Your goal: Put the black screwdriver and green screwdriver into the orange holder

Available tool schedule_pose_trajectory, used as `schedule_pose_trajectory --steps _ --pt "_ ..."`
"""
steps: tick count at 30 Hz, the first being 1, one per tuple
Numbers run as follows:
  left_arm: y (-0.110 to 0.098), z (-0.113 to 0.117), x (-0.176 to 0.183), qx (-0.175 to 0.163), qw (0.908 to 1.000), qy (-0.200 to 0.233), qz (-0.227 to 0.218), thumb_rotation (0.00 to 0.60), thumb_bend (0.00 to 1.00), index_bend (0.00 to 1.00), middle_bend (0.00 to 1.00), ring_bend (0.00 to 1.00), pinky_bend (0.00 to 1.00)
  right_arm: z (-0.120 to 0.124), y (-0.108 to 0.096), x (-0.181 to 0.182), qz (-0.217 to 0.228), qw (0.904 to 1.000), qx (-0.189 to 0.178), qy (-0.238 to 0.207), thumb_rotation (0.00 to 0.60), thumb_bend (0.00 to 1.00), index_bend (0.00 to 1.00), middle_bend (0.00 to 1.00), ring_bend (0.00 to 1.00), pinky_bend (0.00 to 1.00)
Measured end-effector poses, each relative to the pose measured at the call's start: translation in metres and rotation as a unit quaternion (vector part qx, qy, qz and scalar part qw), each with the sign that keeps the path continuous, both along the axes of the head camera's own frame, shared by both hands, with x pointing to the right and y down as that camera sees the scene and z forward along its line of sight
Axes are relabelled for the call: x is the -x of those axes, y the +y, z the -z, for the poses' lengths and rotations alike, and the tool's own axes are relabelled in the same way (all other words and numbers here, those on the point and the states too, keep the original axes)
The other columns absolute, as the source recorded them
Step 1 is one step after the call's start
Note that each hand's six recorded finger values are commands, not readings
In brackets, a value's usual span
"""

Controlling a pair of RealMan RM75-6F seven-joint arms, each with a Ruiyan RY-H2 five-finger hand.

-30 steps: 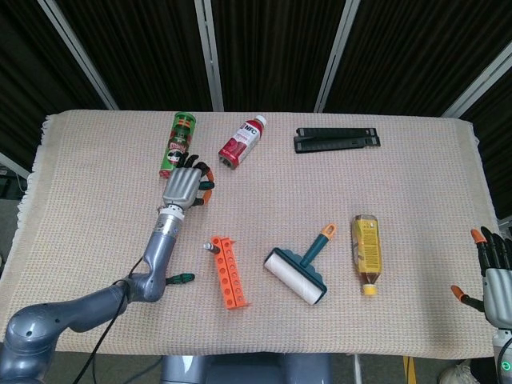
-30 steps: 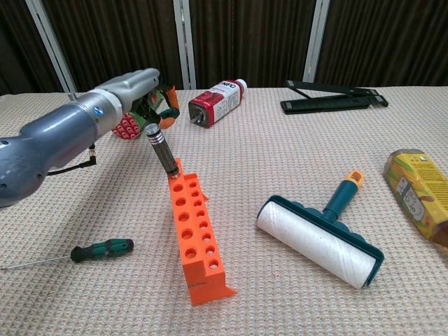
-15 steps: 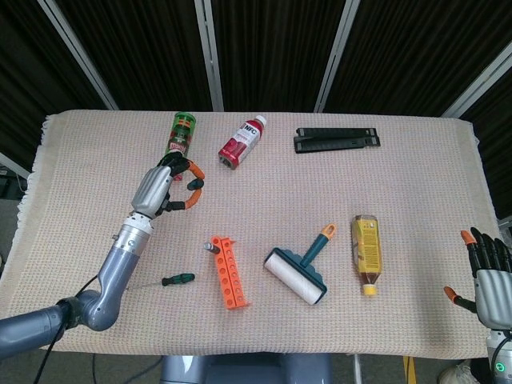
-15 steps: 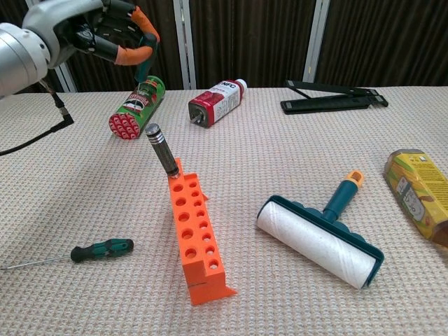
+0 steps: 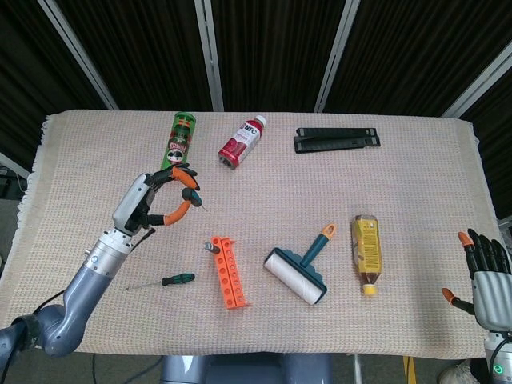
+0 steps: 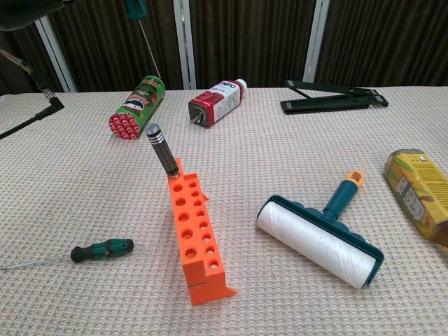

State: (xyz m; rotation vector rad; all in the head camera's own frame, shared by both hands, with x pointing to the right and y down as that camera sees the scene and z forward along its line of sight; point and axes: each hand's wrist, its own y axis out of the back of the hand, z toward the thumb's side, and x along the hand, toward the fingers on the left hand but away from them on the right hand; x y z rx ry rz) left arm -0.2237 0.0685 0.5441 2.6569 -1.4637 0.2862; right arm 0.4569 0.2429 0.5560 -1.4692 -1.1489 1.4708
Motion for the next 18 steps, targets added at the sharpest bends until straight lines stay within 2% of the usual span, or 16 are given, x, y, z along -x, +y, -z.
schedule_pose_trajectory --steps 4,7,14,18 --pt "0.014 0.012 -0.009 0.035 0.9967 0.065 -0.035 0.600 0.59 0.69 0.41 0.22 0.15 0.000 0.001 -0.002 -0.002 1.0000 0.000 -0.001 0.600 0.00 0.02 0.01 0.00 0.00" --pt "0.028 0.015 -0.017 0.057 0.9917 0.091 -0.070 0.600 0.60 0.69 0.43 0.24 0.20 0.001 0.001 -0.003 -0.003 1.0000 -0.001 -0.001 0.600 0.00 0.02 0.01 0.00 0.00" --pt "0.062 0.011 -0.034 0.118 0.9753 0.118 -0.145 0.600 0.62 0.69 0.45 0.26 0.27 0.001 0.003 -0.007 -0.006 1.0000 -0.001 -0.002 0.600 0.00 0.02 0.01 0.00 0.00" --pt "0.073 0.001 -0.040 0.138 0.9695 0.108 -0.171 0.600 0.62 0.69 0.45 0.26 0.27 0.000 0.003 -0.007 -0.005 1.0000 0.000 -0.004 0.600 0.00 0.02 0.01 0.00 0.00"
